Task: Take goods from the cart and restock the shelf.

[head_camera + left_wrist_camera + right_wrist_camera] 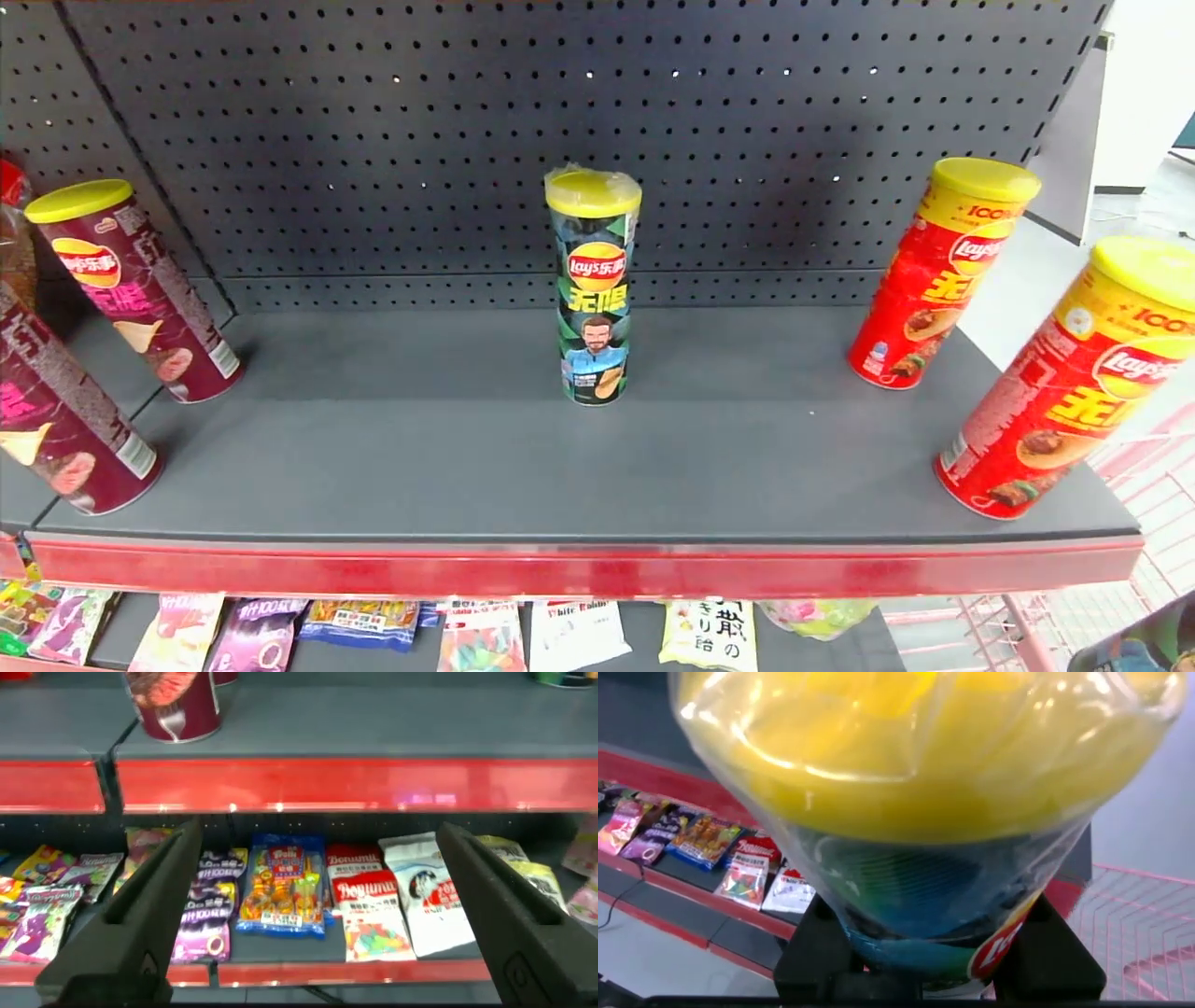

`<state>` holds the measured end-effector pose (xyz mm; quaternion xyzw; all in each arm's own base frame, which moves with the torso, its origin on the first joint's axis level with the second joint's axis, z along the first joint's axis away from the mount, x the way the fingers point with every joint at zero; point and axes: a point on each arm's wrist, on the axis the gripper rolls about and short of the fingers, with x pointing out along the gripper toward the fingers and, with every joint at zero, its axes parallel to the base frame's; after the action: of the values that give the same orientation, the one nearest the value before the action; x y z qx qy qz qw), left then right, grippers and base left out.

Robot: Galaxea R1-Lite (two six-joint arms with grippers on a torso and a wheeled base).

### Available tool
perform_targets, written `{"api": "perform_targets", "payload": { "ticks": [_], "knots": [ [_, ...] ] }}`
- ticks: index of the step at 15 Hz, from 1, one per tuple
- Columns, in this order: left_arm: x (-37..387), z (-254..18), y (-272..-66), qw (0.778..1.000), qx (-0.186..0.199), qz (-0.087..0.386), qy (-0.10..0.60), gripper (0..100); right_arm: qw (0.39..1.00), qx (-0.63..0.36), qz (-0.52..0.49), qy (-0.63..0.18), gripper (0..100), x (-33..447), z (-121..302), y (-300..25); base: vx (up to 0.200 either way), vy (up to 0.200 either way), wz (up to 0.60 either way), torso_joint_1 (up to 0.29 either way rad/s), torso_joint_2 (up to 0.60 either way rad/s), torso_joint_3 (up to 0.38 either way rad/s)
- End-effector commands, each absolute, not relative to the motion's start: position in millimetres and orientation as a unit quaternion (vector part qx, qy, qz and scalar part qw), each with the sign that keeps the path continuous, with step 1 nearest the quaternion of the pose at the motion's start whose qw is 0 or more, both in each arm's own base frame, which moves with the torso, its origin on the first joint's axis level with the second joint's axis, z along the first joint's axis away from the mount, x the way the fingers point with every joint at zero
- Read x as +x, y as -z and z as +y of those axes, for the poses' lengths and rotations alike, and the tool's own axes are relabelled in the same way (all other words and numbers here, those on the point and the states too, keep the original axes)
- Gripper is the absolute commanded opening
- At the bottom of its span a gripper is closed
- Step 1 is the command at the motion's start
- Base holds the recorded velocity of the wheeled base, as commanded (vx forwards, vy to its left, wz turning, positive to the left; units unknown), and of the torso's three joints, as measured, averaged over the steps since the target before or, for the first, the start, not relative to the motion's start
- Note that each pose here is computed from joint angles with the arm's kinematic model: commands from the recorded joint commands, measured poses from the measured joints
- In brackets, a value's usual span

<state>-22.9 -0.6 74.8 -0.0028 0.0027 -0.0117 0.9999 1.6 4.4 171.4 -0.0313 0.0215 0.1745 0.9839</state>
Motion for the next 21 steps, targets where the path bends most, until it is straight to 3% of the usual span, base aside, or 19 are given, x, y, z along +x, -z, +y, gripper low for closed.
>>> {"api": "perform_targets", "payload": {
  "ticks": [1,8,9,11,12,14,15,16,18,21],
  "knots": [
    [-23,-1,-75,1.0,-0.003,0.003,0.011,100,0.984,-0.031,0.027,-0.176,0,2,4,-168,0.0,0.0,0.0,0.0,0.0,0.0],
    [-23,-1,-75,1.0,0.003,0.002,0.028,100,0.977,-0.032,0.006,-0.211,0,-6,5,-167,0.0,0.0,0.0,0.0,0.0,0.0],
    [-26,-2,-93,0.999,-0.011,-0.022,0.048,100,0.972,-0.031,0.005,-0.234,0,-5,6,-171,0.0,0.0,0.0,0.0,0.0,0.0],
    [0,-2,-202,0.992,-0.095,-0.016,0.078,100,0.961,-0.03,0.016,-0.275,0,0,8,-175,0.0,0.0,0.0,0.0,0.0,0.0],
    [7,-3,-218,0.991,-0.102,-0.014,0.087,100,0.961,-0.03,0.018,-0.275,0,2,8,-176,0.0,0.0,0.0,0.0,0.0,0.0],
    [34,-7,-225,0.987,-0.077,0.032,0.14,100,0.959,-0.028,0.042,-0.278,0,10,10,-176,0.0,0.0,0.0,0.0,0.0,0.0],
    [60,-16,-221,0.966,-0.05,0.084,0.238,100,0.959,-0.027,0.054,-0.278,0,13,11,-175,0.0,0.0,0.0,0.0,0.0,0.0],
    [69,-19,-219,0.958,-0.043,0.099,0.266,100,0.958,-0.027,0.055,-0.279,0,14,11,-176,0.0,0.0,0.0,0.0,0.0,0.0],
    [106,-26,-222,0.937,0.002,0.112,0.331,100,0.959,-0.025,0.048,-0.278,0,13,11,-178,0.0,0.0,0.0,0.0,0.0,0.0],
    [166,-40,-227,0.911,0.016,0.116,0.394,100,0.955,-0.024,0.046,-0.291,0,15,12,-182,0.0,0.0,0.0,0.0,0.0,0.0]
  ]
}}
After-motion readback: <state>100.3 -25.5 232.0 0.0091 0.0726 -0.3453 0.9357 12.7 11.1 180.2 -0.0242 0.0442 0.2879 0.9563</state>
